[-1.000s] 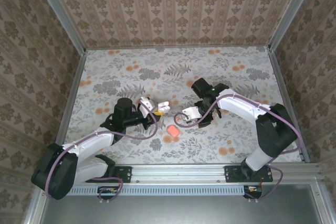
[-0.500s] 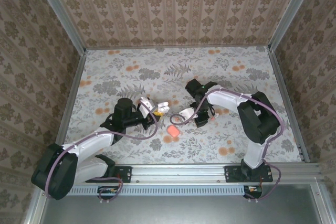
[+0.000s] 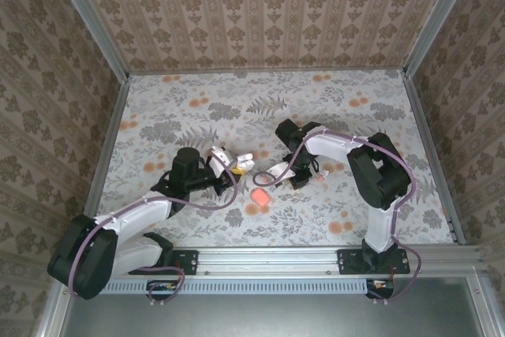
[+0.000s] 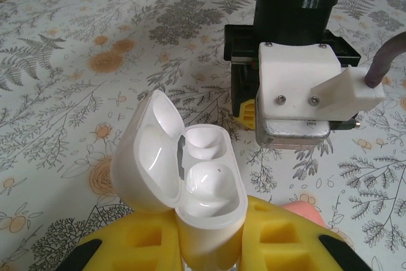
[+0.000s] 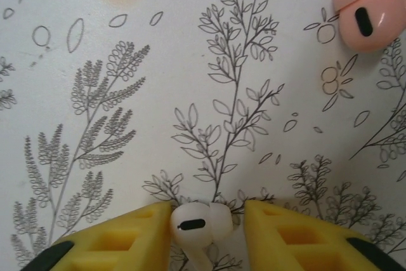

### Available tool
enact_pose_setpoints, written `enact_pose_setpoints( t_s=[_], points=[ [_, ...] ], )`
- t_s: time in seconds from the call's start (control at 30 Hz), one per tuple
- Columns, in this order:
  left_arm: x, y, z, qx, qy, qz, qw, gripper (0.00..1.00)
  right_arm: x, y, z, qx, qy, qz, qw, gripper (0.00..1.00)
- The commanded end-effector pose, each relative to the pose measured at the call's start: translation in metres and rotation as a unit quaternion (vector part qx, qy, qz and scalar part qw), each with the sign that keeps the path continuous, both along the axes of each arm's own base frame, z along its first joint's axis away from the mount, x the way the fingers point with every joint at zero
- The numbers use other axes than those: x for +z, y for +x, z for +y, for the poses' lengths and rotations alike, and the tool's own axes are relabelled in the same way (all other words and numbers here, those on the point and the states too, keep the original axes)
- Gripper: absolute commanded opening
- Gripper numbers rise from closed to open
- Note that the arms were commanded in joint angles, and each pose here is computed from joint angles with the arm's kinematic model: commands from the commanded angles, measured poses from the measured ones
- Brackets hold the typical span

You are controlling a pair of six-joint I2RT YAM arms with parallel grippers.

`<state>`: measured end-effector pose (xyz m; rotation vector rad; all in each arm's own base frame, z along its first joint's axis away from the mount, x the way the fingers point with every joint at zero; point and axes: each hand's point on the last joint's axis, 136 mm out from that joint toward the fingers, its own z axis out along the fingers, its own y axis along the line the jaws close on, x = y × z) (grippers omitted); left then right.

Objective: Insert the wireless bluetooth earbuds into the charging case

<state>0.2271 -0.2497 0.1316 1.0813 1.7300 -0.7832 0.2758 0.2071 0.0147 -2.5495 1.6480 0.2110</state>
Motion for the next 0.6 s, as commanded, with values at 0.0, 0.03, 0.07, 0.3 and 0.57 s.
enact_pose_setpoints(
  t_s=[0.0, 0.03, 0.07, 0.3, 0.57],
  points=[
    [0.004, 0.001, -0.003, -0.009, 0.003, -0.011, 1.000, 0.10, -0.006, -0.005, -0.003, 0.012, -0.017, 0.021, 1.000, 0.29],
    [0.004, 0.002, -0.003, -0.009, 0.004, -0.011, 1.000, 0.10, -0.006, -0.006, -0.004, 0.011, -0.019, 0.022, 1.000, 0.28],
    [0.003, 0.001, -0.003, -0.009, 0.005, -0.010, 1.000, 0.10, -0.006, -0.006, -0.004, 0.011, -0.020, 0.021, 1.000, 0.27],
    [0.002, 0.004, -0.004, -0.008, 0.008, -0.007, 1.000, 0.10, 0.003, -0.005, 0.000, 0.003, 0.002, 0.011, 1.000, 0.23],
    [-0.002, 0.014, -0.003, 0.016, 0.000, -0.021, 1.000, 0.10, 0.052, 0.003, 0.030, -0.071, 0.149, -0.030, 0.986, 0.23]
  ],
)
